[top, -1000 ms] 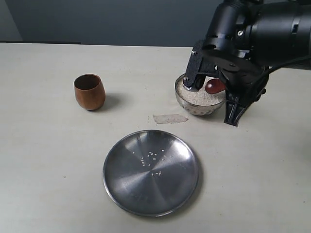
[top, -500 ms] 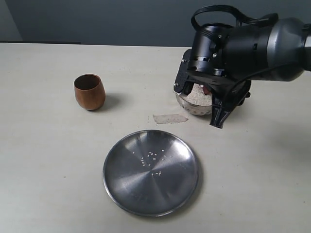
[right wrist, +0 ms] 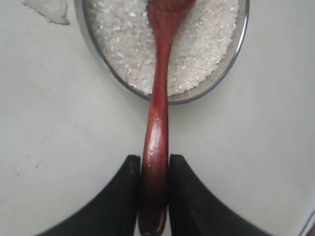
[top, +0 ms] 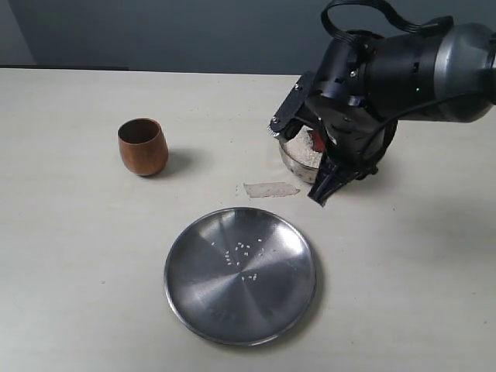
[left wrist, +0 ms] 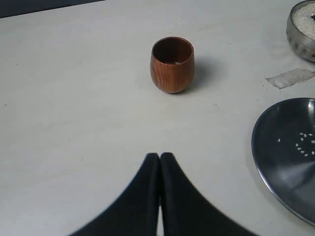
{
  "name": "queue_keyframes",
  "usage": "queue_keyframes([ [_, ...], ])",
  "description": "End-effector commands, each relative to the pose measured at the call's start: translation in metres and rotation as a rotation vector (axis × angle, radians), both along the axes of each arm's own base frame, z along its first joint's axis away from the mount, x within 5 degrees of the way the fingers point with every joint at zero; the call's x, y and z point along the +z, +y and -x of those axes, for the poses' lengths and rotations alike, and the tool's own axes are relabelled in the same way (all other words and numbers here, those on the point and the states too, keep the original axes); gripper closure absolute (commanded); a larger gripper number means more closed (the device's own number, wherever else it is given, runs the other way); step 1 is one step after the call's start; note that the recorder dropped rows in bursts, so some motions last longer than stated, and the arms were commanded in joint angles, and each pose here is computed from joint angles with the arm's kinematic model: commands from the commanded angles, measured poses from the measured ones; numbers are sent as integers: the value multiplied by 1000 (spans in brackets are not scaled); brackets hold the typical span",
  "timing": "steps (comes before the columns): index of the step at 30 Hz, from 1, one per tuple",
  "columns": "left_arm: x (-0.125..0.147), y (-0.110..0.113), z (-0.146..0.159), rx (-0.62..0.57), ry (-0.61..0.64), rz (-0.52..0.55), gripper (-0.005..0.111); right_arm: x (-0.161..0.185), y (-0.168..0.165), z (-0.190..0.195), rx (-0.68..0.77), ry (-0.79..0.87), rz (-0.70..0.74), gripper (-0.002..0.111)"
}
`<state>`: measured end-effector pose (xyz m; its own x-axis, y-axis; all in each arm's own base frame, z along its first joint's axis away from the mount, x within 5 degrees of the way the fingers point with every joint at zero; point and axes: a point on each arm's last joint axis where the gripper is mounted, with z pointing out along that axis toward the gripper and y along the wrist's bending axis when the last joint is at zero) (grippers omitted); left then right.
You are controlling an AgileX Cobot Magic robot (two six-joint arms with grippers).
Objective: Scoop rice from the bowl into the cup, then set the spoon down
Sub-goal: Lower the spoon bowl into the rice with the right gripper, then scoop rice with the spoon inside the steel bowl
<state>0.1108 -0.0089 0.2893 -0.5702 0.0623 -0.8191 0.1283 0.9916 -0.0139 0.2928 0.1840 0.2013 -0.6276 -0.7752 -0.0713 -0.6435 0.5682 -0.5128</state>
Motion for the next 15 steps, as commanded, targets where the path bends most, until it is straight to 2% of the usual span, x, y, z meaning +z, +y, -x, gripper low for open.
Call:
queue_keyframes([
  [1,2,-1,-1,-5,-6,-2,106,-1,0,0,-16,9,-32,109],
  [15,2,-1,-1,-5,-6,-2,106,-2,2,1,-198,-31,-146,109],
])
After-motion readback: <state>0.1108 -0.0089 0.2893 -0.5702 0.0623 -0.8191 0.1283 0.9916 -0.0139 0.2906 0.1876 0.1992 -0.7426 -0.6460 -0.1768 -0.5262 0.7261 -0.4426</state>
